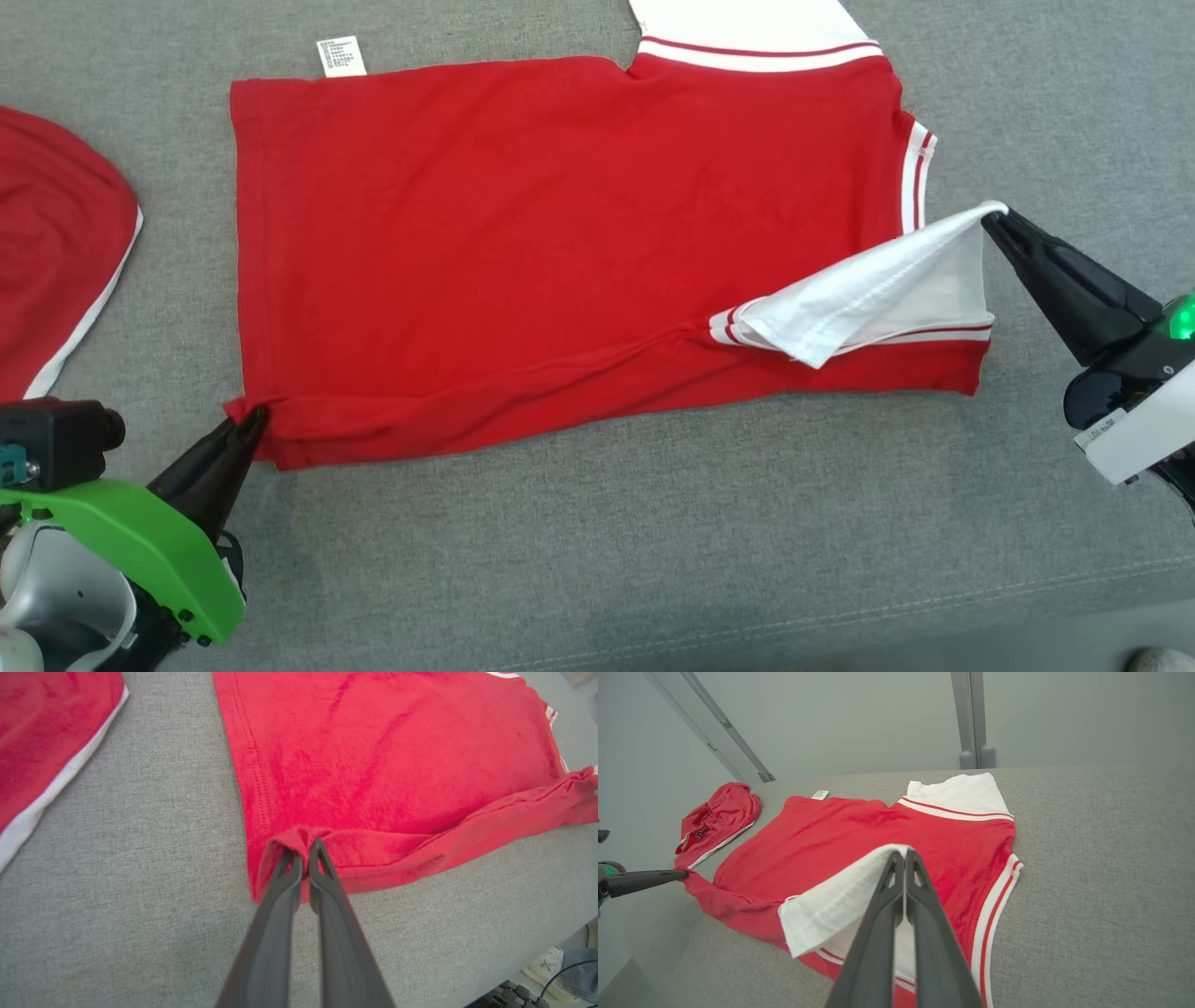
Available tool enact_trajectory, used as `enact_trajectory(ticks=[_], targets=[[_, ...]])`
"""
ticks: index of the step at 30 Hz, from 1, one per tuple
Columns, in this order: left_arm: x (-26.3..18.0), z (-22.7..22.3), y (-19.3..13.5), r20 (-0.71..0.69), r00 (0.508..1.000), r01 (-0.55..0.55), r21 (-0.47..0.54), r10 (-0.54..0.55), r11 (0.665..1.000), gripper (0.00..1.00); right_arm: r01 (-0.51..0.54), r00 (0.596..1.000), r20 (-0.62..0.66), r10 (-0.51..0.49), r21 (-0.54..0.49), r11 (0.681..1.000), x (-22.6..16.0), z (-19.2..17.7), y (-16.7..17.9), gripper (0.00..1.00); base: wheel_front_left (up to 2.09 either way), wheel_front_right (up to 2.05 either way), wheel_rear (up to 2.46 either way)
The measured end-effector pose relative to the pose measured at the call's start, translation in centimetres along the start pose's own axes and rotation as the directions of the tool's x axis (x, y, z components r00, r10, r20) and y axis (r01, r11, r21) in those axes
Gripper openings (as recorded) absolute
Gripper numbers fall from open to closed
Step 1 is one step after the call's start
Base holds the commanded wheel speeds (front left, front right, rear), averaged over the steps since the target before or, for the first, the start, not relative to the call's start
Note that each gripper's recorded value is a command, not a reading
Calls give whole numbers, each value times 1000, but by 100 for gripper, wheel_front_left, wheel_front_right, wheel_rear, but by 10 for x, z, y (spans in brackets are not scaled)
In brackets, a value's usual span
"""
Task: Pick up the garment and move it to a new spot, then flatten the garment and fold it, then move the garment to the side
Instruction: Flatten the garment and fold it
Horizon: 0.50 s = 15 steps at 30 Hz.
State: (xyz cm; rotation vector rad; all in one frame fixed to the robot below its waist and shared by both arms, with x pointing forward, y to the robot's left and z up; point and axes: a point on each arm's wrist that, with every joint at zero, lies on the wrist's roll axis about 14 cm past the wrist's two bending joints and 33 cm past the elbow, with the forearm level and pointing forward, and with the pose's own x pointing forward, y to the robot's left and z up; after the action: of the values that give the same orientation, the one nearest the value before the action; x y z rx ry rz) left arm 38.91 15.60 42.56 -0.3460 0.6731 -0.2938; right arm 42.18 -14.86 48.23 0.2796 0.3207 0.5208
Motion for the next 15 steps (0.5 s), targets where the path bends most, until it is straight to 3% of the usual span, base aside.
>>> enact_trajectory(ticks=[15], targets=[[35, 7, 8, -45, 999, 6, -1, -6, 1000, 0, 22, 999, -31, -21, 19, 1000, 29, -12, -24, 0, 0, 0, 0]])
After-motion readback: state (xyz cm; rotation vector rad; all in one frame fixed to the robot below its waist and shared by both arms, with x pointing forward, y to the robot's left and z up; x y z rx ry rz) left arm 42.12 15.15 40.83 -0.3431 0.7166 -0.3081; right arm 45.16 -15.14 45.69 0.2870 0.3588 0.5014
